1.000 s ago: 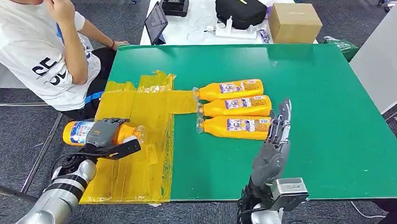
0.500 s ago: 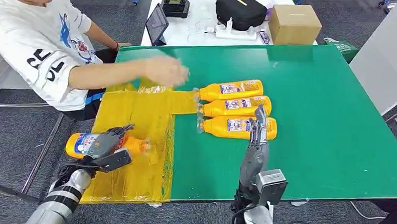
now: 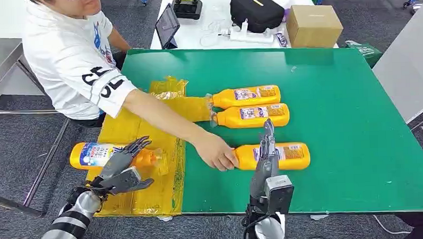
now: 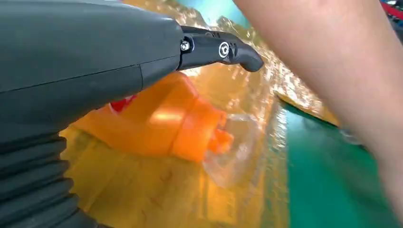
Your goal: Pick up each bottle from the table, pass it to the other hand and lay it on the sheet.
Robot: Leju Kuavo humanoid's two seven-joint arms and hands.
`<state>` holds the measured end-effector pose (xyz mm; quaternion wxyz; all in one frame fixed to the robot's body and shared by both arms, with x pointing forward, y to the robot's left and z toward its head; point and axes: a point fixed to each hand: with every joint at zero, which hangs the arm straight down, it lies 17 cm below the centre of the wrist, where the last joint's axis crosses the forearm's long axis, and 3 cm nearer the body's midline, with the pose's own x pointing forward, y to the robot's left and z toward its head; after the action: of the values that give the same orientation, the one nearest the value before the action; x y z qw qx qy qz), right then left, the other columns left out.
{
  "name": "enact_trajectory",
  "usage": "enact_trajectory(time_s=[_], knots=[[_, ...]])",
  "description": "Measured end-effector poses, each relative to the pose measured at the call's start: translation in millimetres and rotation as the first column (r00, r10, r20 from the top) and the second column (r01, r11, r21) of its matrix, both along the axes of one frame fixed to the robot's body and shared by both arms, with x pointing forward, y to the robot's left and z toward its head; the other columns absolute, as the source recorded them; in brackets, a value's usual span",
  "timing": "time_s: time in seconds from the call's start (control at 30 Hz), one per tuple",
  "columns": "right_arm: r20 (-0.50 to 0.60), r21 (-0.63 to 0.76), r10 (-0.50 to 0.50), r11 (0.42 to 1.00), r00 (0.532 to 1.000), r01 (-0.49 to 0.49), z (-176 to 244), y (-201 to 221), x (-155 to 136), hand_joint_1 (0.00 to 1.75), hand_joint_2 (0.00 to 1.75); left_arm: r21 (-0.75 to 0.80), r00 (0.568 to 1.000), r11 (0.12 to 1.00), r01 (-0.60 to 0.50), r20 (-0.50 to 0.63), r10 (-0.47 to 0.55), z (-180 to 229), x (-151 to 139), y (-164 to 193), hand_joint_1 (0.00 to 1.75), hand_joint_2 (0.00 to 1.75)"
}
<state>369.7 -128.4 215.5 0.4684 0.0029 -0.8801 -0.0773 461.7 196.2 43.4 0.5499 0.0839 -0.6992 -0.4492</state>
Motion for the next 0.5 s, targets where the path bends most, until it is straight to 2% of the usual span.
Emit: enact_trajectory(time_s=[0.13, 0.2, 0.3, 0.37, 0.43, 0.47, 0.5], knots=[[-0.017, -0.009, 0.006, 1.0, 1.0, -0.006, -6, 3, 2, 0.0, 0.0, -0.151, 0.999, 0.988, -0.03, 0.013, 0.032, 19, -4, -7, 0.0, 0.0], [-0.029, -0.039, 0.008, 0.999, 1.0, -0.009, -10, 7, 3, 0.0, 0.0, -0.264, 0.992, 0.959, -0.1, 0.052, 0.118, 41, 2, -4, 0.0, 0.0], [-0.053, -0.107, 0.003, 0.994, 0.999, -0.009, -15, 14, 5, 0.0, 0.0, -0.462, 0.944, 0.859, -0.219, 0.124, 0.307, 93, 18, 19, 0.0, 0.0], [-0.059, -0.151, 0.006, 0.988, 0.998, -0.015, -18, 20, 5, 0.0, 0.0, -0.516, 0.906, 0.817, -0.256, 0.166, 0.389, 116, 22, 30, 0.0, 0.0], [-0.065, -0.167, 0.006, 0.986, 0.998, -0.017, -20, 23, 5, 0.0, 0.0, -0.553, 0.884, 0.789, -0.266, 0.187, 0.429, 132, 23, 35, 0.0, 0.0], [-0.067, -0.169, 0.006, 0.986, 0.998, -0.018, -20, 23, 5, 0.0, 1.75, -0.564, 0.878, 0.781, -0.267, 0.192, 0.439, 137, 23, 37, 0.0, 0.0], [-0.067, -0.169, 0.006, 0.986, 0.998, -0.018, -20, 23, 5, 0.0, 1.75, -0.564, 0.878, 0.781, -0.267, 0.192, 0.439, 137, 23, 37, 0.0, 0.0]])
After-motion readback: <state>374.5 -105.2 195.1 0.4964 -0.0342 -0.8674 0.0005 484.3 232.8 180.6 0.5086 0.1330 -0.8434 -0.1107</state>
